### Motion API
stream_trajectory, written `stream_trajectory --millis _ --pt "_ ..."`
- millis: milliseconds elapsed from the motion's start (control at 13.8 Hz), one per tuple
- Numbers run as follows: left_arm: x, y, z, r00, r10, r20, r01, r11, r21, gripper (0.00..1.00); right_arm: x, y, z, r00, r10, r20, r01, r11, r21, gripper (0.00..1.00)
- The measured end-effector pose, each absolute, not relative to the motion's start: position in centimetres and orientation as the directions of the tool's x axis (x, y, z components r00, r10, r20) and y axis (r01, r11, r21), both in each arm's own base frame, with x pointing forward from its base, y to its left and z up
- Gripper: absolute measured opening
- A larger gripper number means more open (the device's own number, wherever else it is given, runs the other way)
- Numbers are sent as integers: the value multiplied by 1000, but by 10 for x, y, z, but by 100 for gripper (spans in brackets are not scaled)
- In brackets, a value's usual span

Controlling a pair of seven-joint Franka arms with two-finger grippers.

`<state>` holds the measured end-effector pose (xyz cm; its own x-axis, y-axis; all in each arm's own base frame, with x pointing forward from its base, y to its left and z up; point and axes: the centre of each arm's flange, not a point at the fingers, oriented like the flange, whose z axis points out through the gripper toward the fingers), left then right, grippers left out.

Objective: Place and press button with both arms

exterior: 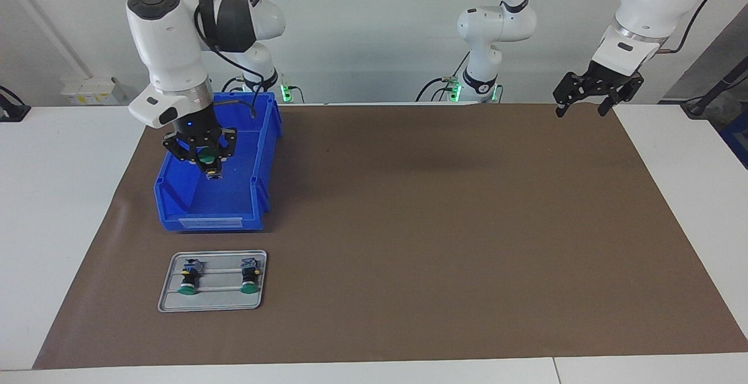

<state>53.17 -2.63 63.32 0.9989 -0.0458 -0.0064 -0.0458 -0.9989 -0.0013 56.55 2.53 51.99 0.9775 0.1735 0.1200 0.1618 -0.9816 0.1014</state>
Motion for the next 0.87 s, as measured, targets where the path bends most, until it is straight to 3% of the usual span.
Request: stream_trajectory --millis 434,867 --pt "532 -26 633 999 -45 -7 -45 -999 -1 100 530 -13 413 987 91 130 91 -996 5 34" --pt "532 -26 633 999 -45 -7 -45 -999 -1 100 494 -21 346 983 113 143 113 -994 4 34"
